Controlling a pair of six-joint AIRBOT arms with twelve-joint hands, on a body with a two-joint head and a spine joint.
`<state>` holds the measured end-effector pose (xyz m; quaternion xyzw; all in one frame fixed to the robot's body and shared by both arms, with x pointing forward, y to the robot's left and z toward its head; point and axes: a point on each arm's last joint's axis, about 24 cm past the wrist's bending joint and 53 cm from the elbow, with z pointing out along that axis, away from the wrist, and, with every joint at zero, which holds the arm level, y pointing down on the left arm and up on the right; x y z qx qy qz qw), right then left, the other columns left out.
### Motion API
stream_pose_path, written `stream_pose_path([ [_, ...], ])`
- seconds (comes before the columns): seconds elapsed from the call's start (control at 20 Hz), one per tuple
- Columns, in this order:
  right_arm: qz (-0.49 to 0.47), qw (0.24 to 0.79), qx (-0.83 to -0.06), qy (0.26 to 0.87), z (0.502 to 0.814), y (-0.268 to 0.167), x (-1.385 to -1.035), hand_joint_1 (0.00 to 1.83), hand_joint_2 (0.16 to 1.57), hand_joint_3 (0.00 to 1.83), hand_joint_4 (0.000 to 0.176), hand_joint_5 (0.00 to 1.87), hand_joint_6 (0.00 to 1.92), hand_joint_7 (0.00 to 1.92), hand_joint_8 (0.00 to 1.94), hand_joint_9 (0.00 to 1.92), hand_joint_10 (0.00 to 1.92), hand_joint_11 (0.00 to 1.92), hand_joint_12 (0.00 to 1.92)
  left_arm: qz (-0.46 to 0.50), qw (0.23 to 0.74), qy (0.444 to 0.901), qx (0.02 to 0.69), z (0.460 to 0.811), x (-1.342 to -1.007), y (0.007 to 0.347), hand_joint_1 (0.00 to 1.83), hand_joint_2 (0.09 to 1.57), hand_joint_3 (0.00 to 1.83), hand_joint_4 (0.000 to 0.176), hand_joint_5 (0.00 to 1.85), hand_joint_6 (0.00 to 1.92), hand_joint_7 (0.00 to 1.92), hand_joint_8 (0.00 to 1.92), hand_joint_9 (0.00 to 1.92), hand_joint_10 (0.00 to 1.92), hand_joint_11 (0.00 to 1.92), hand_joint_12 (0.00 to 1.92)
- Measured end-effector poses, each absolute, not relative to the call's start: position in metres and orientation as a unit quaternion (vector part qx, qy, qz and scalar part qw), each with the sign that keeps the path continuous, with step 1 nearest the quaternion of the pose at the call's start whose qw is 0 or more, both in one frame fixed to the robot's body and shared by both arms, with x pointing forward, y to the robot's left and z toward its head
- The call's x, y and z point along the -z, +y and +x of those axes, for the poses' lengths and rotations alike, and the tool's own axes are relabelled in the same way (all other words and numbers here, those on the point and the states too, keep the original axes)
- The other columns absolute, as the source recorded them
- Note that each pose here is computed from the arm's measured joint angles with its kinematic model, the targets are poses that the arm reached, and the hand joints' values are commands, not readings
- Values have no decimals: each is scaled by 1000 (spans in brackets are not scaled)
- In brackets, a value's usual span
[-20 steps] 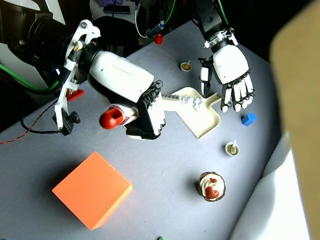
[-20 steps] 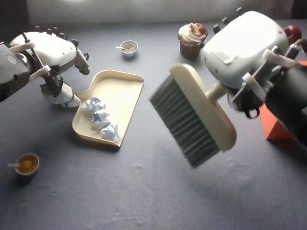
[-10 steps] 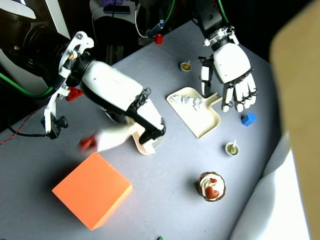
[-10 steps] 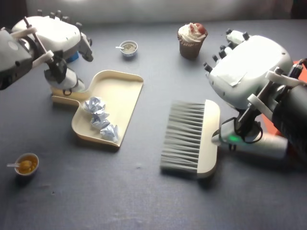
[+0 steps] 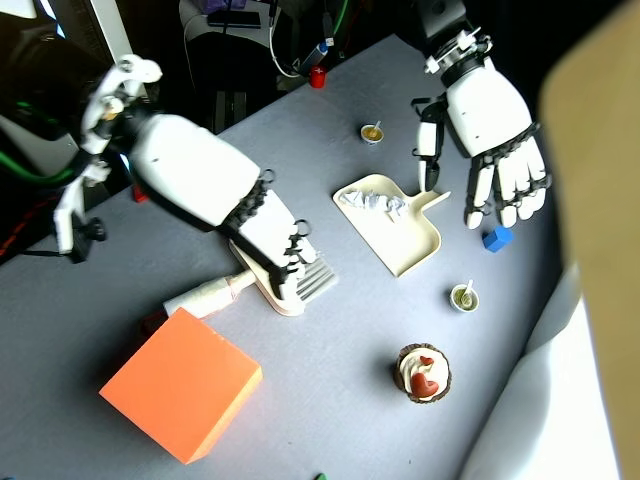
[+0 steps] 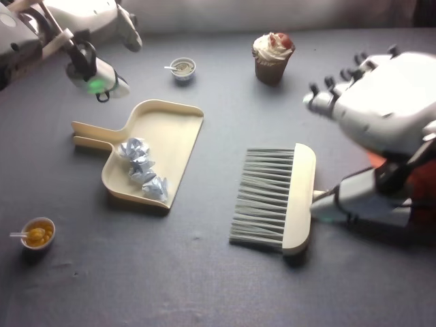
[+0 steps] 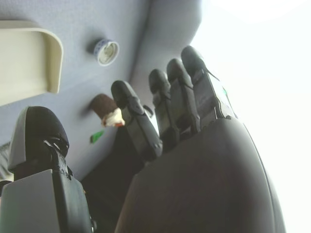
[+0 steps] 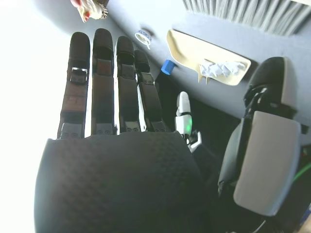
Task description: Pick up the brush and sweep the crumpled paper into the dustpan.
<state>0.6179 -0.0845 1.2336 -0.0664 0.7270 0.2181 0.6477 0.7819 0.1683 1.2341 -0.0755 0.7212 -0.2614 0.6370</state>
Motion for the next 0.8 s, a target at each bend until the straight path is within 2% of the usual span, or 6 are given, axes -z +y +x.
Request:
stream_pose_path([
  [0.5,-84,557,-332,756,594,-123,-1228,498,893,15,14,206,0,292,0,355,0,176,332,-61,632,716,292,769,-1249,144,796,1084,17,67,580,0,468,11,328,0,105,257],
  [0.6,-42,553,-334,762,605,-147,-1231,506,904,3,68,267,0,314,0,285,0,106,339,-63,633,715,289,769,-1248,147,759,1086,9,53,477,0,381,0,264,0,84,247],
  [0.65,-30,553,-337,761,607,-152,-1233,499,920,6,84,282,1,300,0,261,0,81,340,-64,634,715,288,769,-1249,149,779,1021,0,85,437,0,320,0,214,0,56,236],
  [0.7,-14,556,-342,757,610,-160,-1239,530,923,1,98,274,1,225,0,197,0,15,364,-64,634,715,287,770,-1249,149,809,985,0,72,391,0,238,0,184,0,66,274],
  [0.75,-8,559,-340,756,611,-165,-1242,578,922,0,78,223,2,123,3,74,2,2,167,-64,634,715,288,769,-1249,149,870,968,0,40,361,0,167,0,104,0,79,285],
  [0.8,-10,558,-336,758,610,-168,-1241,597,917,0,75,220,2,80,2,18,1,0,60,-63,633,716,288,769,-1248,148,841,946,0,51,337,0,124,0,57,0,73,285],
])
